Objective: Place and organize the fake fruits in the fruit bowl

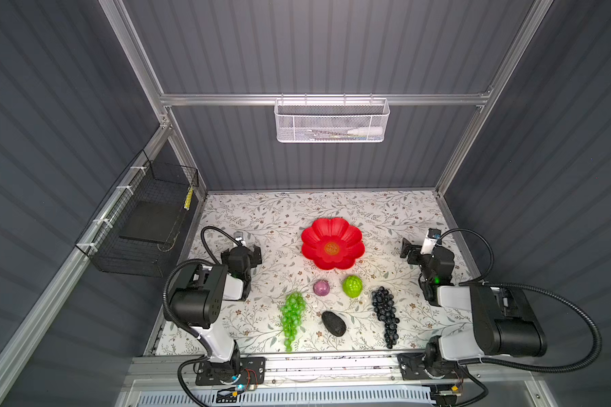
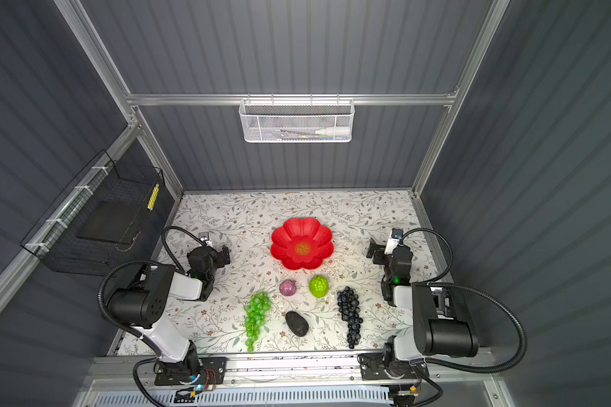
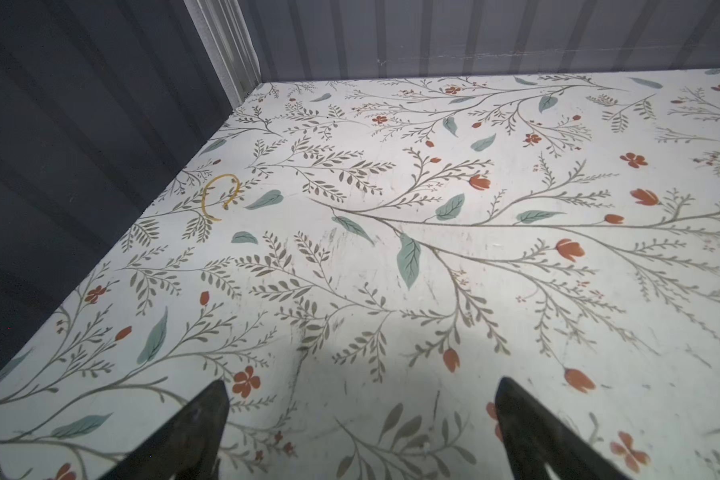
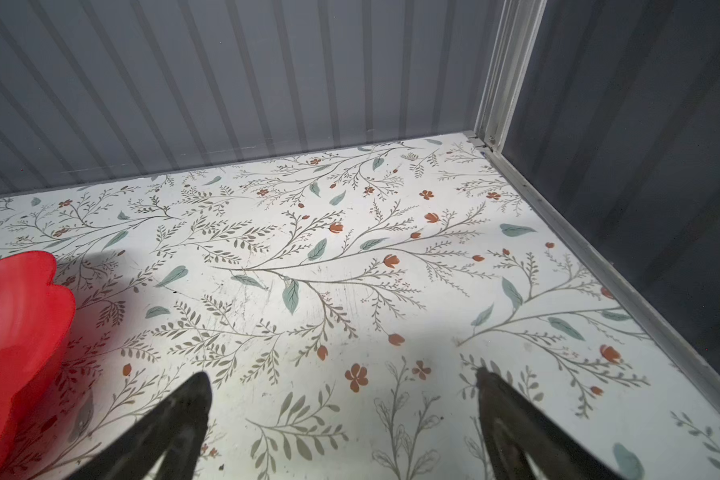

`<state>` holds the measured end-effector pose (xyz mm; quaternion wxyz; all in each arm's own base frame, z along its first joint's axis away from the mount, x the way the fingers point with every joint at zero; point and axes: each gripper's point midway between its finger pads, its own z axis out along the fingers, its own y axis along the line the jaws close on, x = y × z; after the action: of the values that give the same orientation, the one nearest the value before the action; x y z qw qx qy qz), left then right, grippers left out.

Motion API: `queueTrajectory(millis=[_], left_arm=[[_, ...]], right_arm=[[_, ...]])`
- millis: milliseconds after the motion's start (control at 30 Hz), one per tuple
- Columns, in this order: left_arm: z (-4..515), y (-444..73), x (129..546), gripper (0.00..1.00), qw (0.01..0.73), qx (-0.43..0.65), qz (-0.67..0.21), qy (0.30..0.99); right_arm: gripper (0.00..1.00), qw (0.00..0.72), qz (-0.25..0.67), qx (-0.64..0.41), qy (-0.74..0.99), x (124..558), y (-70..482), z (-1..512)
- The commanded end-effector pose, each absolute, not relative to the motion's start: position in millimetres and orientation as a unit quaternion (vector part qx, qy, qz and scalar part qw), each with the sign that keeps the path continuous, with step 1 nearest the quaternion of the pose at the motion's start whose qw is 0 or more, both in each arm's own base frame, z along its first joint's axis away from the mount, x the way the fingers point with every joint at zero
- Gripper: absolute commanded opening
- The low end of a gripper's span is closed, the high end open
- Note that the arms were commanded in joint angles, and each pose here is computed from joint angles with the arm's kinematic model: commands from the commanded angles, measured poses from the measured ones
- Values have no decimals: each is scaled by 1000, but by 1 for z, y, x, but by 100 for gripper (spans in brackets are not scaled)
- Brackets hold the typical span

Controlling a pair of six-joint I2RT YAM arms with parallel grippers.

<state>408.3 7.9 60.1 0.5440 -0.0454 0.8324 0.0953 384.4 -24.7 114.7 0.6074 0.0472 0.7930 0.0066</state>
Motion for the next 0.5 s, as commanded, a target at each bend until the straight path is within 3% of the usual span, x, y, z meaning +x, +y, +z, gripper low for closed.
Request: queueTrajectory(millis=[0,467], left_arm=[[68,9,414,100,556,-43,98,824],[69,9,415,100,557,-43,98,824]], right_arm=[[99,614,6,46,788,386,-25,119],[99,613,6,46,788,386,-25,119]])
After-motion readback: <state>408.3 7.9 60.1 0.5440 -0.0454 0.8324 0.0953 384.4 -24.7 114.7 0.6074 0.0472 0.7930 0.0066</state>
